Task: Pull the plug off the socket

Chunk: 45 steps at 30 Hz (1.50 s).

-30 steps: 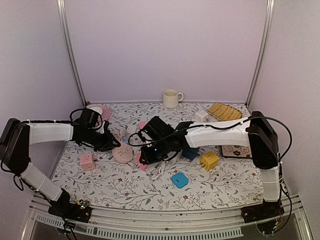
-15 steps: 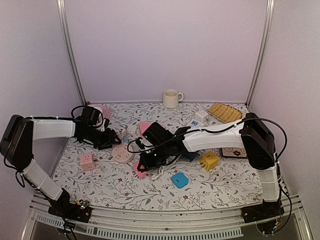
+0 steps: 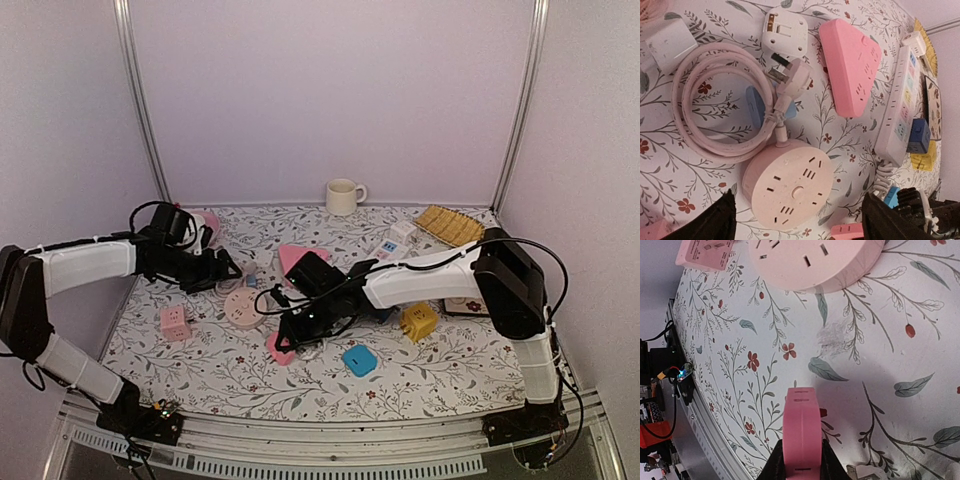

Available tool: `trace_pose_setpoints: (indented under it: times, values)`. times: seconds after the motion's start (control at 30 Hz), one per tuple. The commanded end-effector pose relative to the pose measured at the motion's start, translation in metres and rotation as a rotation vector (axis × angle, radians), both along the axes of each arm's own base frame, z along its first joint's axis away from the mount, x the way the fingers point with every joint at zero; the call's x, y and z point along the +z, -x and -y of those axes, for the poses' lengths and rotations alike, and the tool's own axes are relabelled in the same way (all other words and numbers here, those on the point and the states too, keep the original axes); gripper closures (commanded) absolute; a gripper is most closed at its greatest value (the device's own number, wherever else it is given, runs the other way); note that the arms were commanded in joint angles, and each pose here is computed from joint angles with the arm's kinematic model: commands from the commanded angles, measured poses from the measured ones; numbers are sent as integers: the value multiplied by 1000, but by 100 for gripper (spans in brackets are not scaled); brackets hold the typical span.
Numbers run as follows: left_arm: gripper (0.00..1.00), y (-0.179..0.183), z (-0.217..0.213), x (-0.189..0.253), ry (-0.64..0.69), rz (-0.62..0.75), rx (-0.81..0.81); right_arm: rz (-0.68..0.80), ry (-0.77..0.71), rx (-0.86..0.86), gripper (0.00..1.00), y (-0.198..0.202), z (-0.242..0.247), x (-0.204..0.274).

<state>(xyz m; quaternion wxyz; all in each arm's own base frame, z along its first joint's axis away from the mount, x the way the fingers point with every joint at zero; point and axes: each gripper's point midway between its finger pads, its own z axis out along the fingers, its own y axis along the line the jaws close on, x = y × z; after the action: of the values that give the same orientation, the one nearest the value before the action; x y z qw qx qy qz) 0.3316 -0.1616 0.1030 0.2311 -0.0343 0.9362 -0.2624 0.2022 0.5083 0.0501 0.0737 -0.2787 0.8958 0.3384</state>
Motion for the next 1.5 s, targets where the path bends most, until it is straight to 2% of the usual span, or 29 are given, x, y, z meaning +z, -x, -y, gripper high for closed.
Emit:
trace_pose_setpoints:
  times: [0.0, 0.3, 0.4, 0.73, 0.83, 1.17, 1.47]
  values:
    - [12, 5, -5, 15, -5, 35, 3, -2, -12, 8, 77, 0, -7, -5]
    - [10, 10, -8, 28, 8, 73, 11, 48, 25, -29, 53, -13, -1, 1]
    - [9, 10, -8, 31, 8, 83, 13, 88, 41, -59, 49, -23, 5, 8]
    - [4, 10, -10, 44, 10, 130, 16, 190, 73, -133, 16, -46, 25, 36]
    - [3, 9, -11, 51, 10, 153, 22, 218, 73, -153, 10, -52, 30, 46]
    - [3, 3, -17, 77, 2, 249, 46, 333, 65, -289, 6, -85, 71, 92]
    - [3, -5, -27, 97, -27, 350, 91, 455, 112, -510, 5, -125, 157, 126]
